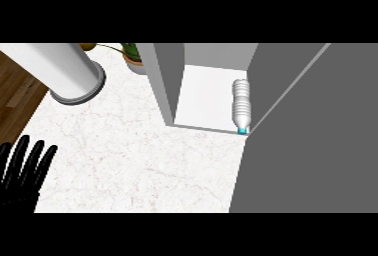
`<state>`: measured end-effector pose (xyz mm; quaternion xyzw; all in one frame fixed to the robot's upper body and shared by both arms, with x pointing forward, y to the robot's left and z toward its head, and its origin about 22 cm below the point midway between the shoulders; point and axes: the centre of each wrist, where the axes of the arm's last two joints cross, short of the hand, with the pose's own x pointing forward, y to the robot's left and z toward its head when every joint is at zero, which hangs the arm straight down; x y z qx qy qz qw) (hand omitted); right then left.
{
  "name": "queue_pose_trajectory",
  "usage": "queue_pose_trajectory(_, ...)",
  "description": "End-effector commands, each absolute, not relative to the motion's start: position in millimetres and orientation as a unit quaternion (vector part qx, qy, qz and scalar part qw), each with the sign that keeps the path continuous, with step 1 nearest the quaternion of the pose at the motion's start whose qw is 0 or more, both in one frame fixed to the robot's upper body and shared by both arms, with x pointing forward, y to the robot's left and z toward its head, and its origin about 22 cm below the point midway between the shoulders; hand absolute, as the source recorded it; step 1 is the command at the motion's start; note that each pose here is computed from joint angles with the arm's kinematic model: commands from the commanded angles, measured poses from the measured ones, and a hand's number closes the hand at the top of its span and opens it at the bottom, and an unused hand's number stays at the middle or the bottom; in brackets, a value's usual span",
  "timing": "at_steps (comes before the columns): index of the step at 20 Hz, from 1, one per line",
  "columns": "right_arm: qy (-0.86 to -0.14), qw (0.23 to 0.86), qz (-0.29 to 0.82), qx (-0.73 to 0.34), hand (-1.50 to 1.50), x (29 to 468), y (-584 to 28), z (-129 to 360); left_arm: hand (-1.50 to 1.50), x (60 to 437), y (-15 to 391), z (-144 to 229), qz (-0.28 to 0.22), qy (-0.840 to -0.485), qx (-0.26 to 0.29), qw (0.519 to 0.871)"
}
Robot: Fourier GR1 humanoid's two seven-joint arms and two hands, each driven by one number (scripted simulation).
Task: Pick up the bottled water, place it into the cabinet and close the cabinet
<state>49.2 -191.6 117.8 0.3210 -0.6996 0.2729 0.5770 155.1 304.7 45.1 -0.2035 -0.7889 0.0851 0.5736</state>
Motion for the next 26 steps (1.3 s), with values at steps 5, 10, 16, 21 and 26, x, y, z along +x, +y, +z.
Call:
queue_pose_trajectory(5, -0.673, 0.533, 0.316, 0.404, 1.5, 50, -164, 130, -1.5, 157, 322, 58, 0.058, -0.797, -0.213, 0.563)
queue_pose_trajectory(10, -0.679, 0.517, 0.353, 0.385, 1.5, 60, -169, 135, -1.5, 157, 323, 60, 0.049, -0.791, -0.229, 0.565)
queue_pose_trajectory(16, -0.663, 0.488, 0.452, 0.345, -1.5, 74, -179, 140, -1.5, 159, 327, 63, 0.038, -0.788, -0.236, 0.567)
queue_pose_trajectory(21, -0.673, 0.474, 0.452, 0.345, 1.5, 80, -176, 142, -1.5, 160, 339, 66, 0.027, -0.788, -0.228, 0.571)
queue_pose_trajectory(26, -0.66, 0.47, 0.486, 0.327, 1.5, 87, -179, 145, -1.5, 160, 338, 64, 0.032, -0.785, -0.23, 0.574)
